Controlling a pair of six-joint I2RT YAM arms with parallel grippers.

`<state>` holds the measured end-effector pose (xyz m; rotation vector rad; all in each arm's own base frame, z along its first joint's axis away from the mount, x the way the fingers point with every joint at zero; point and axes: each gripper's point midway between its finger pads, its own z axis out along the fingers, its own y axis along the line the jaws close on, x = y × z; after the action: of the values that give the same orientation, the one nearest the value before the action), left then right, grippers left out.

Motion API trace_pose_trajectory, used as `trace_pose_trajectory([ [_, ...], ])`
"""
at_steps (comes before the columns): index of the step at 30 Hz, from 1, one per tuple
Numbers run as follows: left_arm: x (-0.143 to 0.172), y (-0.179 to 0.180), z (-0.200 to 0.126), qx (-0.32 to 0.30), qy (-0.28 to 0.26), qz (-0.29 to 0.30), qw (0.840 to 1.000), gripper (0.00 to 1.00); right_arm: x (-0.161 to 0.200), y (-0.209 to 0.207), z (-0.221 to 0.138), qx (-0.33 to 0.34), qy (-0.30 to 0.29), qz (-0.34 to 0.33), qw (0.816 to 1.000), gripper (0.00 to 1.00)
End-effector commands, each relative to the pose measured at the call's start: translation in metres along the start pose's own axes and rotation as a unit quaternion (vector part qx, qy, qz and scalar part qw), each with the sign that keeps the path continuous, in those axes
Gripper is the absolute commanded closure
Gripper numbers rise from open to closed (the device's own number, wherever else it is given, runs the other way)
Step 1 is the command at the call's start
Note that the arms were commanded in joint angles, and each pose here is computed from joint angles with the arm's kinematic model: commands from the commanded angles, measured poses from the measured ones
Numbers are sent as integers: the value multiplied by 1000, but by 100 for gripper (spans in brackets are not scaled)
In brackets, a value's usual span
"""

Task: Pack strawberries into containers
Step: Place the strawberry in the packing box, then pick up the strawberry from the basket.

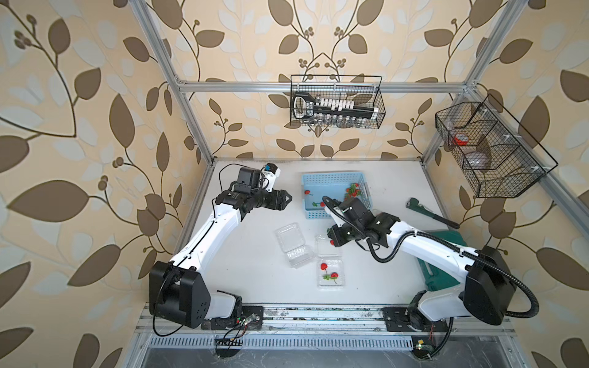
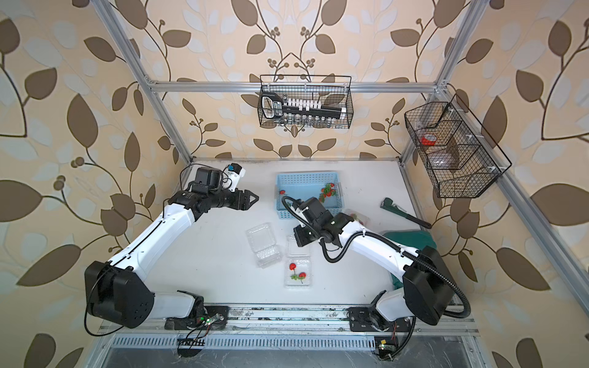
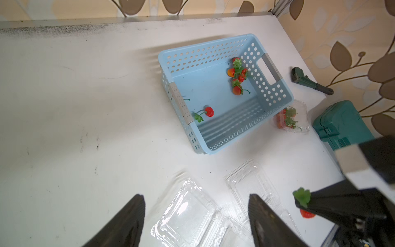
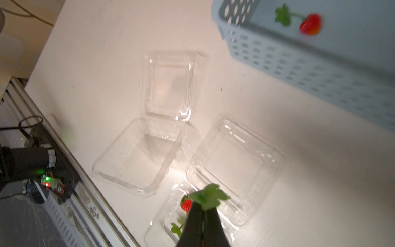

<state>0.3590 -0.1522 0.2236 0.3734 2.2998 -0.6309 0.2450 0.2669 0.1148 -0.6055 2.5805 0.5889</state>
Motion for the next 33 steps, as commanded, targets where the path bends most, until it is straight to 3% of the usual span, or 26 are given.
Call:
trace_pose_trajectory([
  [1,-3,-8,-6,7,-8,15,1000,22,25,9,7,-18,9,23,1000,96],
  [10,-3,-8,-7,5,-10,16,1000,22,62,16,29,-1,63,-2,998,92],
  [18,-3,-9,-9,5,-11,16,1000,22,73,8,31,29,79,-15,996,74],
  [25,-4,-9,-9,6,-12,17,1000,22,20,-14,-8,62,2,-6,998,67],
  [33,-3,-8,-7,6,-10,16,1000,22,-90,-92,-34,103,-81,70,989,60],
])
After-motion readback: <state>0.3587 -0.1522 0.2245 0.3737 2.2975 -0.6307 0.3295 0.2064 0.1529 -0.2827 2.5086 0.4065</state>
